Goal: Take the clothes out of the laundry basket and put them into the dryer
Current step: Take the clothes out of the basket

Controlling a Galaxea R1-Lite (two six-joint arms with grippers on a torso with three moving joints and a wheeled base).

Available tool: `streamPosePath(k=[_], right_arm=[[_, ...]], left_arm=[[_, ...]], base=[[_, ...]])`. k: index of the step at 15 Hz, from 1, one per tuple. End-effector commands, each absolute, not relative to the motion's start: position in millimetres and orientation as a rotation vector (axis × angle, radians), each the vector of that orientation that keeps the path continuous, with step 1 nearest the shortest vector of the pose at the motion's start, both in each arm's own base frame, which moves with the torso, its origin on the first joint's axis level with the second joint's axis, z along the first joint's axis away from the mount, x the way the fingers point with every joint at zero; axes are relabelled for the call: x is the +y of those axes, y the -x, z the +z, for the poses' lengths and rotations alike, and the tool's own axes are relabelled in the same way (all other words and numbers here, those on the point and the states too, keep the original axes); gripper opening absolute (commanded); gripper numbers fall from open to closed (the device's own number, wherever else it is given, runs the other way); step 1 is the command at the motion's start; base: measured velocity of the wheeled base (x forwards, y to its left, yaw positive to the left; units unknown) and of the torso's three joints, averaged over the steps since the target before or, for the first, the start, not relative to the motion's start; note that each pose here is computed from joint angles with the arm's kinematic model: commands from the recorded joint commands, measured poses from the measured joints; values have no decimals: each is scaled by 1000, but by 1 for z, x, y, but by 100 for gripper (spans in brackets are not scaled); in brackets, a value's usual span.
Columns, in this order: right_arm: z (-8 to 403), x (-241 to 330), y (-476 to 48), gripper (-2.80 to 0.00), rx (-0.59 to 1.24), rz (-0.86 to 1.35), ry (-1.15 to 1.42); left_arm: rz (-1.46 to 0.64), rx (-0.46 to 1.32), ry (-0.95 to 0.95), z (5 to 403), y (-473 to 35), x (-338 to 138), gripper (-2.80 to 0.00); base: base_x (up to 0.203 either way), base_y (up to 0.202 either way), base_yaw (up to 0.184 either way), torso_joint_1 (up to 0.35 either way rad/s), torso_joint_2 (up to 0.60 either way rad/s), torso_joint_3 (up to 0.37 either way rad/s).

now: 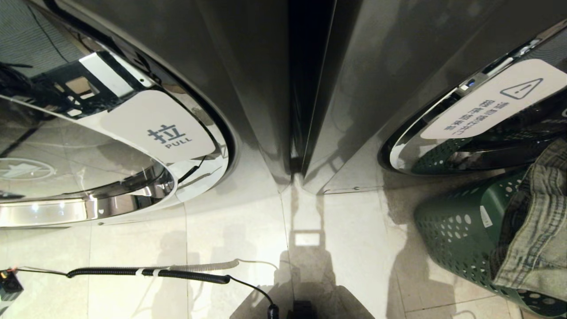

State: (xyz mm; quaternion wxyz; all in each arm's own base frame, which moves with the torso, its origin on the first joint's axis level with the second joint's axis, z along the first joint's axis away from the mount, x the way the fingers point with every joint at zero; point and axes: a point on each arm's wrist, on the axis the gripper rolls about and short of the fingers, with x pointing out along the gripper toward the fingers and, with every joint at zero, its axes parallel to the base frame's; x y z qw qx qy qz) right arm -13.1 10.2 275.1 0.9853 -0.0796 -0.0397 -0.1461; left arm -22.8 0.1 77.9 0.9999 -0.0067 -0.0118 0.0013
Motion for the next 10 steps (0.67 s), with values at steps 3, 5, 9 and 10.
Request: streamPosePath(k=[3,5,9,10], right_arm=[[250,17,50,-280,-123,-103,154],[225,13,47,-280,-60,-54,139],[163,6,19,-280,125,-36,107],[148,5,13,-280,147,-34,109]], left_arm=[[4,-25,14,78,23,0,-280],[3,-25,14,78,23,0,-280],[3,-25,14,78,23,0,-280],[3,-25,14,78,23,0,-280]], base=[[0,0,0,0,0,0],[0,0,0,0,0,0],[0,0,0,0,0,0],[0,0,0,0,0,0]])
